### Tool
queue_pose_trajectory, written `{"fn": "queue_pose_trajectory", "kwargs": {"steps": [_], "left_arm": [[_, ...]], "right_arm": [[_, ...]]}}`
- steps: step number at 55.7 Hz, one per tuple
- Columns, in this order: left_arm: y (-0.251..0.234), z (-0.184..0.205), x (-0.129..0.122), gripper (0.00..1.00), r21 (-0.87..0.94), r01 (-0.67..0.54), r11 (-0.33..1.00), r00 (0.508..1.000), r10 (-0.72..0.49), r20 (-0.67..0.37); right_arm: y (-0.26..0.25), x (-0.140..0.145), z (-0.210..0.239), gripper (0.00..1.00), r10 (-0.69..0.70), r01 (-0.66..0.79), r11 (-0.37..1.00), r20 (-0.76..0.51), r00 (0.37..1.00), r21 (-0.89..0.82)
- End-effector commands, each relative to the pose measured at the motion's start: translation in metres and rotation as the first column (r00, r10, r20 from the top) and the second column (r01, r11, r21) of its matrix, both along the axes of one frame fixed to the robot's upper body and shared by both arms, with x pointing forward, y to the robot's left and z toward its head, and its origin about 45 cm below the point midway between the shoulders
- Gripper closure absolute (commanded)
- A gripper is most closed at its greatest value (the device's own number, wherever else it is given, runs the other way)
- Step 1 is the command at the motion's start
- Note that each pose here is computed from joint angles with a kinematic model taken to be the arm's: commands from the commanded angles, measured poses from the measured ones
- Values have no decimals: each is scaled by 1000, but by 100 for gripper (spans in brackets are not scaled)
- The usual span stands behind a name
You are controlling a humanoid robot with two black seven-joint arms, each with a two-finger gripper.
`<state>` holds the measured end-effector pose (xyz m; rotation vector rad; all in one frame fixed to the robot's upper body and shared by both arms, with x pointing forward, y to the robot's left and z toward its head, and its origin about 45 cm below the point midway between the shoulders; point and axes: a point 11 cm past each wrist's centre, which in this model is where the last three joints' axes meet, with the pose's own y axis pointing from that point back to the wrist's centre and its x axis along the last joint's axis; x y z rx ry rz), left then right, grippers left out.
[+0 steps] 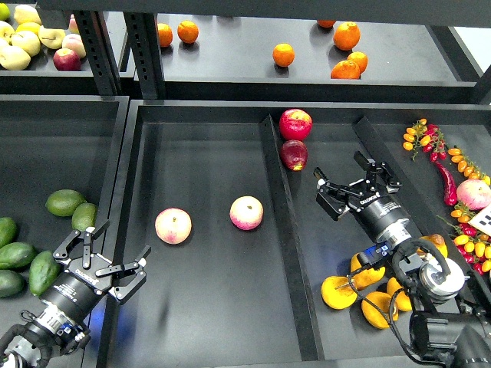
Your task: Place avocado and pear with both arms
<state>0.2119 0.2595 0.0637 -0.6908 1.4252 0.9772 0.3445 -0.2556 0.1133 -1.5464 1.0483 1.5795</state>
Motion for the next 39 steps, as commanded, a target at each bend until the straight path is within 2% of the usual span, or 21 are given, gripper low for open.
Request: {"fn": "queue_pose_trajectory", "kwargs": {"steps": [1, 9, 14, 20, 29, 39], "left_arm": [[1, 1, 4, 1, -4, -4, 1000, 1000, 4, 5], [5, -11, 0, 1, 1, -15, 1000, 999, 15, -35], [8, -18, -4, 1, -3, -31, 1000, 998, 31, -61], [12, -26, -7, 1, -35, -65, 997, 994, 61, -91], [15, -12, 20, 1, -60, -82, 995, 996, 80, -37], [25, 17, 60, 1, -64, -139, 988, 987, 143, 70]], "right_arm": [[1, -21, -13, 1, 8, -8, 1000, 14, 1000, -3], [1, -35, -24, 1, 9, -9, 1000, -9, 1000, 0], [-5, -41, -33, 1, -70, 69, 998, -29, 997, -10], [6, -50, -41, 1, -74, 73, 997, -47, 996, -19], [25, -54, -32, 1, -27, 27, 1000, -14, 1000, -12], [3, -35, 6, 1, -174, 174, 985, 90, 981, 8]]}}
